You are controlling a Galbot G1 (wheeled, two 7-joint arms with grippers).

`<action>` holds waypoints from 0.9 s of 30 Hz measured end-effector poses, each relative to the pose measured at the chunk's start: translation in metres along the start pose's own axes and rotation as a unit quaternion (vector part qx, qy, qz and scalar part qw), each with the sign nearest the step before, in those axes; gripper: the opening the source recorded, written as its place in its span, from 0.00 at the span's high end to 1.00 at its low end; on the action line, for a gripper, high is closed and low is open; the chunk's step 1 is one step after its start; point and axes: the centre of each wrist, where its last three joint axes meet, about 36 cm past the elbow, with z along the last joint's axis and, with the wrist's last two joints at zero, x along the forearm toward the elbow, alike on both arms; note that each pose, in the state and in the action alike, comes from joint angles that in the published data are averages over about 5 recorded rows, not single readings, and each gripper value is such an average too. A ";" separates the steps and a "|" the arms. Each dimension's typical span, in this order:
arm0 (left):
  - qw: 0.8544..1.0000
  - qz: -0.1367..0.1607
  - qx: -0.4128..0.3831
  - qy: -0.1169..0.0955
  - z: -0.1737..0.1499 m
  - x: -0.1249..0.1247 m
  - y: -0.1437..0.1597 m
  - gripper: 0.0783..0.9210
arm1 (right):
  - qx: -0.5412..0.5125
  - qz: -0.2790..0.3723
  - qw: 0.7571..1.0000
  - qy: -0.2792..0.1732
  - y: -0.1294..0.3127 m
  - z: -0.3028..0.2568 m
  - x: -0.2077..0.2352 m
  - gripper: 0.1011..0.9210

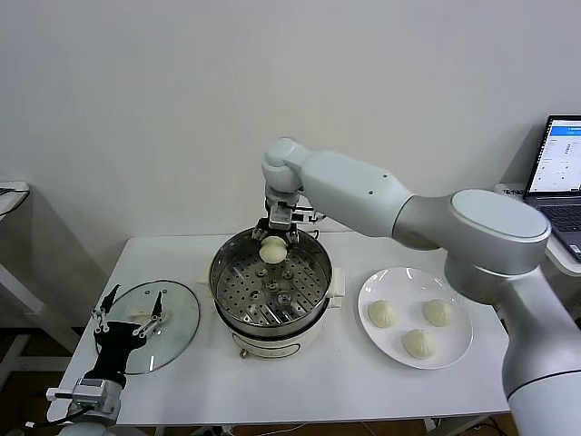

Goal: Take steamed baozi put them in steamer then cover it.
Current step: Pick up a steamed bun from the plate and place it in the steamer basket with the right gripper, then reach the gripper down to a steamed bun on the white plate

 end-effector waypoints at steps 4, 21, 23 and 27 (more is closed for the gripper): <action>1.000 0.000 0.001 0.000 0.000 0.001 0.000 0.12 | -0.004 0.000 1.000 -0.002 -0.002 0.001 -0.009 0.18; 1.000 0.001 0.003 0.000 -0.001 0.005 -0.002 0.12 | -0.057 0.015 0.998 0.007 0.027 0.009 0.067 0.12; 1.000 0.003 0.004 0.000 -0.001 0.006 -0.004 0.12 | -0.077 0.011 0.997 0.009 0.042 0.010 0.086 0.12; 1.000 0.008 0.004 -0.001 -0.002 0.006 -0.008 0.12 | -0.129 0.006 0.992 0.005 0.082 0.009 0.114 0.12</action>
